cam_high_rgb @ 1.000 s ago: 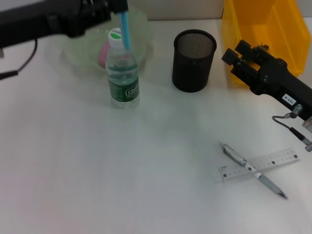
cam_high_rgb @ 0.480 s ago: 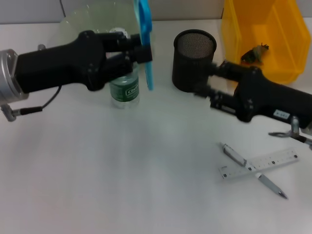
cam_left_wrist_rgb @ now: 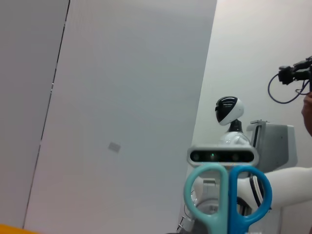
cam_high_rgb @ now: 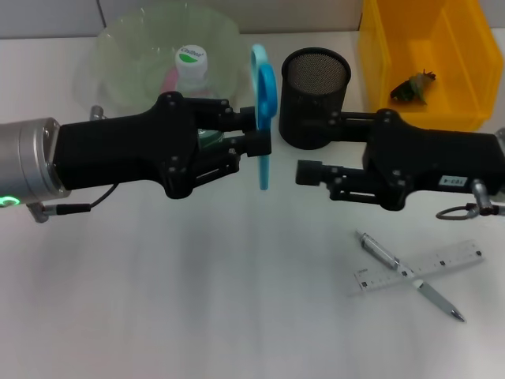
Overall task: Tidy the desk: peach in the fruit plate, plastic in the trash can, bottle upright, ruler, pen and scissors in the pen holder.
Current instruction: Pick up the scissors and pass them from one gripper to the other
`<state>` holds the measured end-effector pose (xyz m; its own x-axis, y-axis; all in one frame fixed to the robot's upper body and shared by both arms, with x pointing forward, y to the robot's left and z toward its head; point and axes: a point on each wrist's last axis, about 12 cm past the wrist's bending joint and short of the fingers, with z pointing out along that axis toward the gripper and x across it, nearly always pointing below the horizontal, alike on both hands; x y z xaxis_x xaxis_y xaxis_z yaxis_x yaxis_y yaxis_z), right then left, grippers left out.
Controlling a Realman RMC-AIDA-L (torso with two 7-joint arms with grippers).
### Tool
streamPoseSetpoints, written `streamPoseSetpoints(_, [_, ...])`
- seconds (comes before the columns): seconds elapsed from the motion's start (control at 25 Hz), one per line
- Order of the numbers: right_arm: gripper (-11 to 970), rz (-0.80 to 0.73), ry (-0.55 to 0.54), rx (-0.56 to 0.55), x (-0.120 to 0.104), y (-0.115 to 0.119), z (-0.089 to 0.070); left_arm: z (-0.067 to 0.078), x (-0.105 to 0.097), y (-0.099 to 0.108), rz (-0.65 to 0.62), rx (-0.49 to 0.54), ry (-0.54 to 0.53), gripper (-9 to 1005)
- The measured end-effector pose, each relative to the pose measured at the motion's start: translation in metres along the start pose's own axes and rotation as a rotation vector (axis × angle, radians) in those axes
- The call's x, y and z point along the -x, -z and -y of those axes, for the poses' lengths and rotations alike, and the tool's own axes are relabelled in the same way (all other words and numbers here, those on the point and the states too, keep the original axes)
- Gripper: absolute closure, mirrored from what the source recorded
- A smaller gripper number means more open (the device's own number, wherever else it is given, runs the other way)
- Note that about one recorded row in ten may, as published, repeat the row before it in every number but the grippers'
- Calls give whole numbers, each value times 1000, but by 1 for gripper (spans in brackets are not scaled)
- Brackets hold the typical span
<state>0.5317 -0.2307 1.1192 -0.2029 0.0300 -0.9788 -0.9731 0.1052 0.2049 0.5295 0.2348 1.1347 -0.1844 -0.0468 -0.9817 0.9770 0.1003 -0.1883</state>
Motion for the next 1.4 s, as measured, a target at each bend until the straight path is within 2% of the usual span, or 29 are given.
streamPoseSetpoints(0.24, [414,-47,-17,49,8,-17,4,-1,-5,0,5,13,-13,740])
streamPoseSetpoints(1.16, [417,-99,-16,56,7,-32,10,0,-6,-2,5,4,-16,739])
streamPoseSetpoints(1.4, [488,-98,-9,59,8,-33,10,0,-6,-2,5,4,-16,739])
